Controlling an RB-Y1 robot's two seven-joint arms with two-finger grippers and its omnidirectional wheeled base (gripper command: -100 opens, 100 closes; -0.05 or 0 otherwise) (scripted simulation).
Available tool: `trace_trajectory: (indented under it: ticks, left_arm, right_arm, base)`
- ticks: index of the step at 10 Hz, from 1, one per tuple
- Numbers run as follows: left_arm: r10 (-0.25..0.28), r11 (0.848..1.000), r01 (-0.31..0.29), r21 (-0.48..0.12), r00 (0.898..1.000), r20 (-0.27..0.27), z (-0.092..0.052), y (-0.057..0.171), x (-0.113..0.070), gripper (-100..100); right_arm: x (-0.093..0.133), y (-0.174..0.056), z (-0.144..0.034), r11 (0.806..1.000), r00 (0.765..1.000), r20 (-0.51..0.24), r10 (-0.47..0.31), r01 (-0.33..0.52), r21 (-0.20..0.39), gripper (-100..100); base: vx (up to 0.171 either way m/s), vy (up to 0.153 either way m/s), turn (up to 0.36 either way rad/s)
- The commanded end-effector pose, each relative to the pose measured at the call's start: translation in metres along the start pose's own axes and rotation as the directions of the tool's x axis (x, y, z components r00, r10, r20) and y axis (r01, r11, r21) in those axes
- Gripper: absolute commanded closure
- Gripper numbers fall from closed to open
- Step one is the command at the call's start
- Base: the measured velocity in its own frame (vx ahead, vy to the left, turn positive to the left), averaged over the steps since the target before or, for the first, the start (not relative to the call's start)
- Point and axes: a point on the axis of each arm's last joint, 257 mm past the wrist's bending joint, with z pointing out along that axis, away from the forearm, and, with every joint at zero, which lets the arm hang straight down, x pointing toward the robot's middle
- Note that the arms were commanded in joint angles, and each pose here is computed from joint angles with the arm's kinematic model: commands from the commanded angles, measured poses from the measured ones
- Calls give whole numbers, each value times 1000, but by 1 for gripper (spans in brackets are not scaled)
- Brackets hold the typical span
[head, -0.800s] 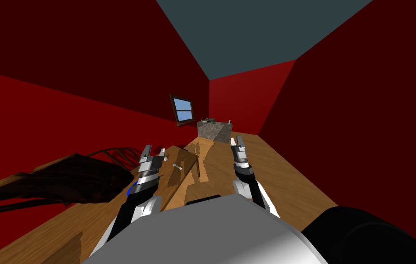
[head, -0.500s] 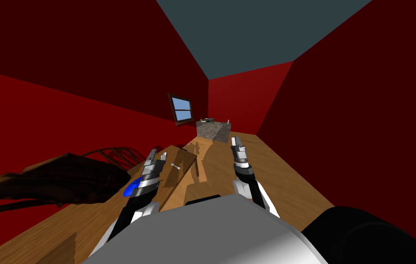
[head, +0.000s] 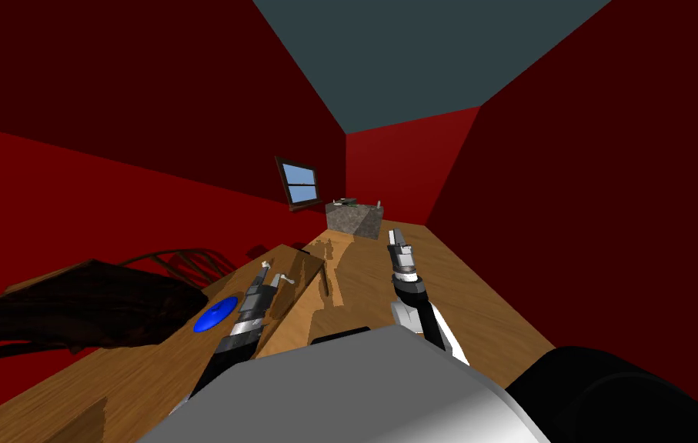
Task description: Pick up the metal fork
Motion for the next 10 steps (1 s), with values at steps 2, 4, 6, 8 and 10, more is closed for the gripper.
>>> trace_trajectory:
  ticks: [2,4,6,8,10]
  left_arm:
    - [-1,995,0,-97,1000,-2,-25,36,-5,-100]
    - [-2,986,2,-164,1000,-1,-45,61,-10,-100]
    - [-3,972,3,-234,1000,0,-69,86,-15,-100]
    - [-4,953,4,-301,1000,0,-94,109,-20,-100]
    - [-7,936,6,-351,1000,-3,-115,124,-24,-100]
  right_arm:
    - [0,0,0,1000,1000,0,0,0,0,0]
    - [0,0,0,1000,1000,0,0,0,0,0]
    - [0,0,0,1000,1000,0,0,0,0,0]
    - [0,0,0,1000,1000,0,0,0,0,0]
    - [0,0,0,1000,1000,0,0,0,0,0]
  base:
    - [-10,-100,-54]
    - [27,-67,-43]
    - [10,-75,-47]
    - [29,-78,-49]
    - [14,-33,-38]
